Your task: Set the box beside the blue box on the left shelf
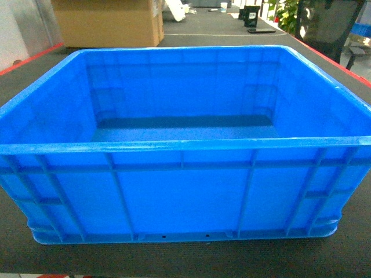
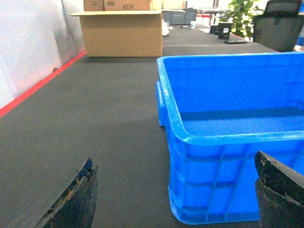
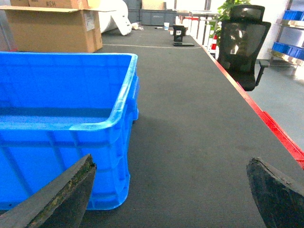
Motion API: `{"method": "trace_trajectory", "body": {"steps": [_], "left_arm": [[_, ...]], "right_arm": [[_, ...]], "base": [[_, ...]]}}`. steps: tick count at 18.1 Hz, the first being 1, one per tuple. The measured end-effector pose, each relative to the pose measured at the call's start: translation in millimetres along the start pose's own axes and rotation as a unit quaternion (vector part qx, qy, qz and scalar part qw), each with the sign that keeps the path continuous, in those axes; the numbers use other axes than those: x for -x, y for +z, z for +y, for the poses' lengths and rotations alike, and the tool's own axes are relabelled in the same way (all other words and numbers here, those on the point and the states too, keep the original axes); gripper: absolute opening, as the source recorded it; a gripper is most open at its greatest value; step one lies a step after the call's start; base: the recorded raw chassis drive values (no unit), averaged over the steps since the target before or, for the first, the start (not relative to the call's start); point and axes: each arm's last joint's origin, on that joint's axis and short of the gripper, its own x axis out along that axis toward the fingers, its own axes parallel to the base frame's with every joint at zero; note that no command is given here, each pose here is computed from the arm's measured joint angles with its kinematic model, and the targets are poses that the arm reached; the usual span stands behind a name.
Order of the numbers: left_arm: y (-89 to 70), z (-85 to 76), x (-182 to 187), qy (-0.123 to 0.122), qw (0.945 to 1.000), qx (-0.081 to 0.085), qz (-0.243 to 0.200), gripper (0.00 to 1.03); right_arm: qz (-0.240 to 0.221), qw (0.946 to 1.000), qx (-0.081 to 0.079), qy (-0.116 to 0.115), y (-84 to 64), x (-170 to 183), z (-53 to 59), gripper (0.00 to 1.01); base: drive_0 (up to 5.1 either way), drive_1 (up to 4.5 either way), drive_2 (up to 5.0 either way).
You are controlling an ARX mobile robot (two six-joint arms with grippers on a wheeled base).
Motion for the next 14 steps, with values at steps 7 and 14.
{"method": "trace_trajectory", "body": {"steps": [7,14], "left_arm": [[0.0,0.0,0.0,0.000,1.0000,0.000,0.000,0.98],[0.0,0.0,0.0,0.000,1.0000,0.000,0.000,0.98]], "right_arm": [[0.000,1.0000,0.000,0.000,0.0,0.0,0.0,0.98],[0.000,1.0000,0.000,0.000,0.0,0.0,0.0,0.98]], "base": [[0.0,0.00,0.0],[0.0,0.00,0.0]]}}
